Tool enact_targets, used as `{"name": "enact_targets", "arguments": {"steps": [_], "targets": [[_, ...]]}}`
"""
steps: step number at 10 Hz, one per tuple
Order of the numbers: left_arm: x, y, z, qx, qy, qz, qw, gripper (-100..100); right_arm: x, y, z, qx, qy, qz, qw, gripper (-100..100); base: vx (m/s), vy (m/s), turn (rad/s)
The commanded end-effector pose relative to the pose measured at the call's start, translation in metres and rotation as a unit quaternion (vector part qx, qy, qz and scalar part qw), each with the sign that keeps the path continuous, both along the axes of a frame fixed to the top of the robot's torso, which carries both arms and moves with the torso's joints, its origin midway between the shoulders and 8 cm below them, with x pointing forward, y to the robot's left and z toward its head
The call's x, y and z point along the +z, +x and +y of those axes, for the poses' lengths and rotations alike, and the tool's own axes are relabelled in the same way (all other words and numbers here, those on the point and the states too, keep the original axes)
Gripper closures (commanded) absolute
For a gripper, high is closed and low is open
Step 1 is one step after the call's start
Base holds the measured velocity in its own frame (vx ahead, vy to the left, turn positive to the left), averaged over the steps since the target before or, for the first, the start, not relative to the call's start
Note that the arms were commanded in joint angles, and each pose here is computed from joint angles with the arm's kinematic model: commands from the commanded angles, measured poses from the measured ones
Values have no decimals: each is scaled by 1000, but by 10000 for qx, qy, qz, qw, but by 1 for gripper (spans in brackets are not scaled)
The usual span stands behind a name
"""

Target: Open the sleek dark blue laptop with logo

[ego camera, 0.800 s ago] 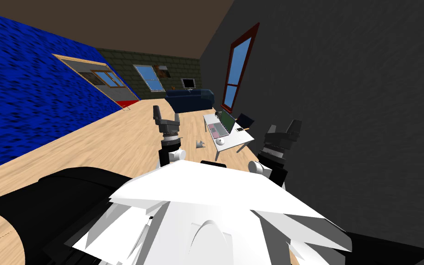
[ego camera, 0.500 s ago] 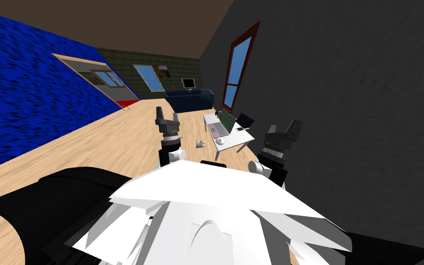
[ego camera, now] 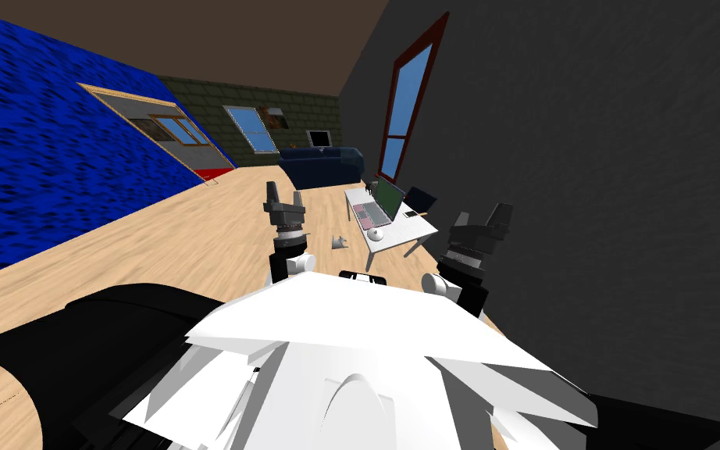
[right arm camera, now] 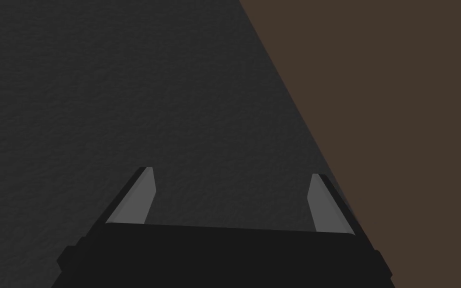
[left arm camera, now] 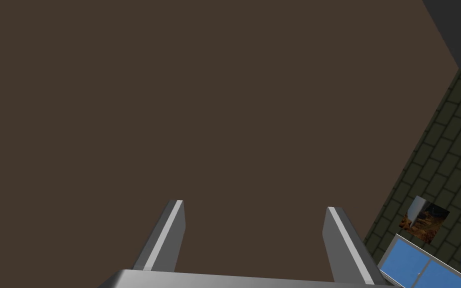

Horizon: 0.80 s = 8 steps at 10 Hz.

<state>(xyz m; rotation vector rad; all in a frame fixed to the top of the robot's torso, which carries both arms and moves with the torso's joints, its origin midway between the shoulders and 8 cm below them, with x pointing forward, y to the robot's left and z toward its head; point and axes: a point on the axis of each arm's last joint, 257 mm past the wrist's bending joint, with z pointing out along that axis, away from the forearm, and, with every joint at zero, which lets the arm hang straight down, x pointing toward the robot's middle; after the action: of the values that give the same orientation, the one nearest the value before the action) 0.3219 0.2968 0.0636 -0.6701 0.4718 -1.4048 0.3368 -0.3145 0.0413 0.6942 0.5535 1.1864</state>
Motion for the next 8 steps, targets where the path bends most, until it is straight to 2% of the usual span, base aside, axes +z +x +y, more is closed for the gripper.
{"name": "enact_targets", "arguments": {"steps": [1, 2, 4, 8], "targets": [[0, 0, 0, 0, 0, 0, 10000, 0, 0, 0, 0, 0, 0, 0, 10000, 0, 0, 0, 0], [0, 0, 0, 0, 0, 0, 10000, 0, -2, 4, 4, 169, -112, 59, 9998, -100, 3, -18, -1], [0, 0, 0, 0, 0, 3, 10000, 0, -5, 8, 6, 314, -179, 113, 9993, -100, 3, -41, 1], [0, 0, 0, 1, 0, 4, 10000, 0, -24, 28, 2, 922, 83, 356, 9951, -100, 4, -77, 5]]}}
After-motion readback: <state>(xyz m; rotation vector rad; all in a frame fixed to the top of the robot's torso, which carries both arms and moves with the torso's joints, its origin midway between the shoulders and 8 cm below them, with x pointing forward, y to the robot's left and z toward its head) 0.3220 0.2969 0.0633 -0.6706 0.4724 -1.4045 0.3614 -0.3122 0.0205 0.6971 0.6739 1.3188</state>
